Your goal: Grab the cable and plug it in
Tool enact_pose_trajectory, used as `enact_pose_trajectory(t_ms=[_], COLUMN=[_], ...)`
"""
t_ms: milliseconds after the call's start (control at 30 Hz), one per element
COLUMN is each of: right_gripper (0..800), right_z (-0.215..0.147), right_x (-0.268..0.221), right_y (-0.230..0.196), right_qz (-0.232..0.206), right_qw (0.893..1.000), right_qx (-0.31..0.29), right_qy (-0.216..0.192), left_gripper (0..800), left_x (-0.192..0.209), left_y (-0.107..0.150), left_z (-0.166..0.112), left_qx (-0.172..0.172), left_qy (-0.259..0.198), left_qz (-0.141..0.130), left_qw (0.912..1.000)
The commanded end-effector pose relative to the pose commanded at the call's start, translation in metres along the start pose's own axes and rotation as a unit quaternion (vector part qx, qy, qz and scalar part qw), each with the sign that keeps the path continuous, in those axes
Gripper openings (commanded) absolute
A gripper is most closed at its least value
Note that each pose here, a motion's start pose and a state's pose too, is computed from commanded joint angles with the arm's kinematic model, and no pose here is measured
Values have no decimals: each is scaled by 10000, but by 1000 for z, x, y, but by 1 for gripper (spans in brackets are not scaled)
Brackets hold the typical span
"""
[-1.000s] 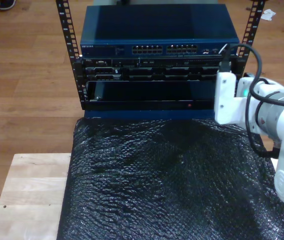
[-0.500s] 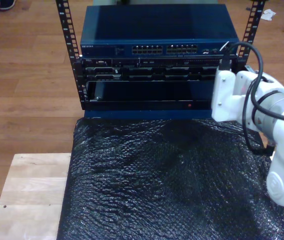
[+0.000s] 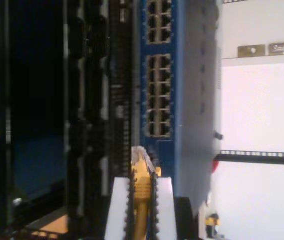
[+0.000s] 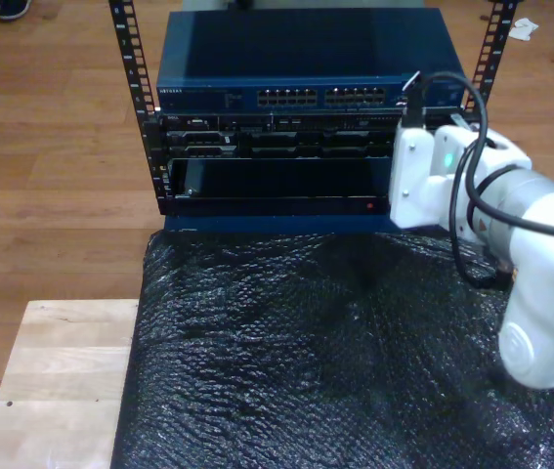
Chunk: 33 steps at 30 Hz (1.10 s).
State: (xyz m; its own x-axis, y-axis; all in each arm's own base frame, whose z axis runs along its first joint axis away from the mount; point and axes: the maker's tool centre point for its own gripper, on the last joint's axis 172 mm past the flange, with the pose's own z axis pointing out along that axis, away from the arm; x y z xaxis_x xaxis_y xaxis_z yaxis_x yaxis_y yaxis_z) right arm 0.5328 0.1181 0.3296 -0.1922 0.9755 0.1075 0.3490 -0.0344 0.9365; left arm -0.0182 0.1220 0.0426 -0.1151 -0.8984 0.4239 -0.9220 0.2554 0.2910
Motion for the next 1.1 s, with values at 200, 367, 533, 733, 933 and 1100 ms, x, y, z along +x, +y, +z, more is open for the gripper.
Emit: enact_pose_trajectory(t_ms=[200, 367, 533, 733, 933, 1100], right_gripper=[1, 1, 1, 0, 0, 0], right_z=[7, 2, 1, 5, 6, 17], right_x=[2, 3, 6, 6, 31, 46], right_y=[9, 3, 7, 5, -2, -1], right_qz=[0, 1, -21, -34, -125, -178], right_qw=[9997, 9996, 9992, 9993, 9990, 9984], right_qx=[-248, -269, -371, -347, -285, -263], right_qy=[56, 73, 119, 120, 334, 461], left_gripper=[800, 800, 800, 800, 800, 800], left_x=[-1, 0, 0, -1, 0, -1], left_y=[0, 0, 0, 0, 0, 0], left_z=[-1, 0, 0, -1, 0, -1], left_qx=[1, -5, 0, -5, 0, -5], left_qy=[-7, -9, 0, -9, 0, -9], left_qz=[-2, 1, 0, 1, 0, 1], left_qw=[10000, 10000, 10000, 10000, 10000, 10000])
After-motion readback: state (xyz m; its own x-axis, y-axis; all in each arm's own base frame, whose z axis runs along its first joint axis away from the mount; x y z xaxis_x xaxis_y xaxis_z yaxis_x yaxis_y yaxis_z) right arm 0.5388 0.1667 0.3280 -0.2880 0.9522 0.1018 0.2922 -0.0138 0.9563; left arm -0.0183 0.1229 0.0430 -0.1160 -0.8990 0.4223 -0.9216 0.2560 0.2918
